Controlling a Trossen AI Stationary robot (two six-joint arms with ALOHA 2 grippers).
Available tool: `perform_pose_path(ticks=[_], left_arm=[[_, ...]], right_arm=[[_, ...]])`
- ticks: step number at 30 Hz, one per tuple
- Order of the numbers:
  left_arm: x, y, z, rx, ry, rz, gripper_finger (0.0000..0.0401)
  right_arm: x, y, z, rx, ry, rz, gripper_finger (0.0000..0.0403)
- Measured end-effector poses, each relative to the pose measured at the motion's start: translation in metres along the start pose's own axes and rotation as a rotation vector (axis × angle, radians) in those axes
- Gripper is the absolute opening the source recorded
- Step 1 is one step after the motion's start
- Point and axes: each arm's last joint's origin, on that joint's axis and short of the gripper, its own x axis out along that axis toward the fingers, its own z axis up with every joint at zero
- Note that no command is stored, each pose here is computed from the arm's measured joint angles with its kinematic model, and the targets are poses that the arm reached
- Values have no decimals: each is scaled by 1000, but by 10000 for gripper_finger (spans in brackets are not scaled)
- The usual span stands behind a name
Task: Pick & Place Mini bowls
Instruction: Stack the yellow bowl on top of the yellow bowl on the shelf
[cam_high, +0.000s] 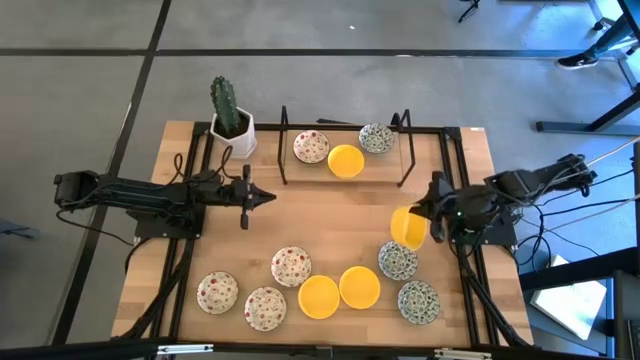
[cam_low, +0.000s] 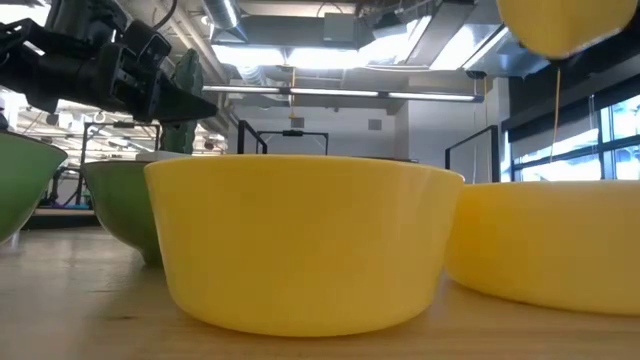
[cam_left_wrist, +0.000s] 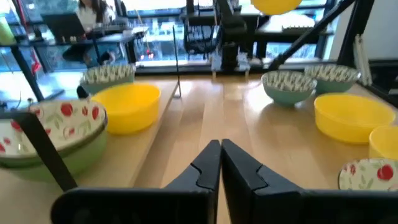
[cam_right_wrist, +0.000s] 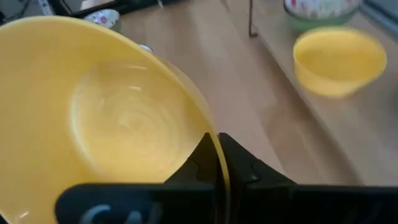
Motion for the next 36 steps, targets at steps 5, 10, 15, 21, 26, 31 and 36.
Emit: perform_pose_path(ticks=[5,10,15,21,26,31,36], left_arm=[[0,0,-1,-3,7,-5,11],[0,-1,-4,-7,46,-14,7],[0,-3,-7,-6,74,-26,6],[0,-3,7,235,-69,-1,4],[-1,-2,18,314,-182,24,4],[-1,-2,16,316,-169,21,4],[-1,-2,16,316,-160,19,4]], right_arm=[[8,-7,-20,51,-41,9,2],[4,-6,-11,11,-167,21,2],[-11,-10,18,-32,-267,-122,2],[-35,-16,80,-114,-234,-311,2],[-30,-24,132,-176,-62,-389,1],[2,-53,173,-239,97,-397,1],[60,-101,194,-248,252,-294,1]])
